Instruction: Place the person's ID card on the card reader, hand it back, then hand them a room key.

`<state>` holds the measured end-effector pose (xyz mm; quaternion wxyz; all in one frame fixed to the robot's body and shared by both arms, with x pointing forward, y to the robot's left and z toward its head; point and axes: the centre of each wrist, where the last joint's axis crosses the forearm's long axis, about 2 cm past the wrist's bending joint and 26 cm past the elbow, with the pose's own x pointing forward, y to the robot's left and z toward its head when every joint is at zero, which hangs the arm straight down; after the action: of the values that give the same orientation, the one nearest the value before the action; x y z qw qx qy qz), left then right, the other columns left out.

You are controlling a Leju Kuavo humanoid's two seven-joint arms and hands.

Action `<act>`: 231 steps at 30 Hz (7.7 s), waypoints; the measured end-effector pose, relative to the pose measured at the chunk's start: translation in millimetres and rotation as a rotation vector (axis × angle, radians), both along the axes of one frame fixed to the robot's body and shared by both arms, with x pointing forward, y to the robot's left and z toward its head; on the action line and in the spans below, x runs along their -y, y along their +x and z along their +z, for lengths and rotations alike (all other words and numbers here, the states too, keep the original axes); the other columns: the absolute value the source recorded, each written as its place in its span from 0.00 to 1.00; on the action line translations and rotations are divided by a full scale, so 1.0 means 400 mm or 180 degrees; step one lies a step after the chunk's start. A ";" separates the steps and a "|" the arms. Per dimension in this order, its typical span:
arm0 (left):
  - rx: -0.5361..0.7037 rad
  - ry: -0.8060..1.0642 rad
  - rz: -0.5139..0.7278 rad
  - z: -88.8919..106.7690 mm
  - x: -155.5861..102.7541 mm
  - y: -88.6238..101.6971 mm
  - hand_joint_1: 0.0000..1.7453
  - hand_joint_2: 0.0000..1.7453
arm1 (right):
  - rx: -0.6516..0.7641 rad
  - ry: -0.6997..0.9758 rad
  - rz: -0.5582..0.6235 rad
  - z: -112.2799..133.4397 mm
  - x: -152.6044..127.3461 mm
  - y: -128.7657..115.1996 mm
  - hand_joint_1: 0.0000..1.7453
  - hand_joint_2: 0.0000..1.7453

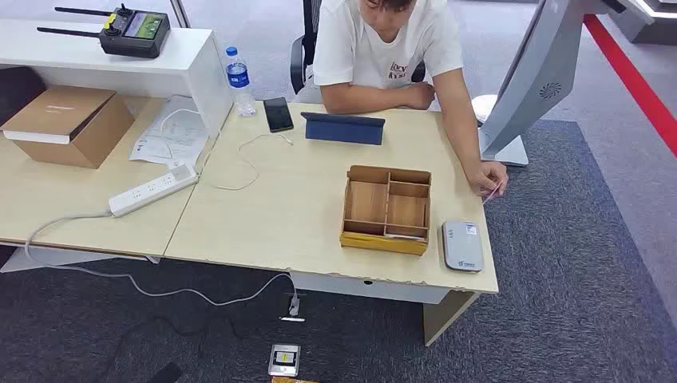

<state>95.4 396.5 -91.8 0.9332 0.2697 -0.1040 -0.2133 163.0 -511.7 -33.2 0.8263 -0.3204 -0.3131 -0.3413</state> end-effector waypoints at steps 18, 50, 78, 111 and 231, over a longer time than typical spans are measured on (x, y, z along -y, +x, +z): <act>0.0100 -0.0064 -0.0213 0.002 0.008 0.017 0.00 0.00 | 0.2583 -0.1204 -0.1353 0.507 0.189 0.320 0.00 1.00; 0.0051 -0.0050 -0.0806 0.001 -0.001 0.008 0.00 0.00 | 0.1483 -0.4962 0.3253 0.878 -0.302 0.765 0.00 1.00; -0.0011 -0.0037 -0.0779 0.004 -0.018 0.005 0.00 0.00 | 0.1209 -0.4567 0.3837 0.798 -0.376 0.811 1.00 1.00; -0.0083 -0.0029 -0.0658 0.003 -0.019 0.000 0.00 0.00 | 0.1058 -0.3820 0.4181 0.672 -0.347 0.770 1.00 1.00; -0.0129 0.0025 -0.0769 0.000 -0.015 -0.014 0.00 0.00 | 0.0104 -0.2946 0.5002 0.251 -0.384 0.493 1.00 1.00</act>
<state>89.7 402.7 -92.0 0.9016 0.2545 -0.1161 -0.3301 360.1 -358.2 67.2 0.6054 -0.3095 -0.5586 0.4751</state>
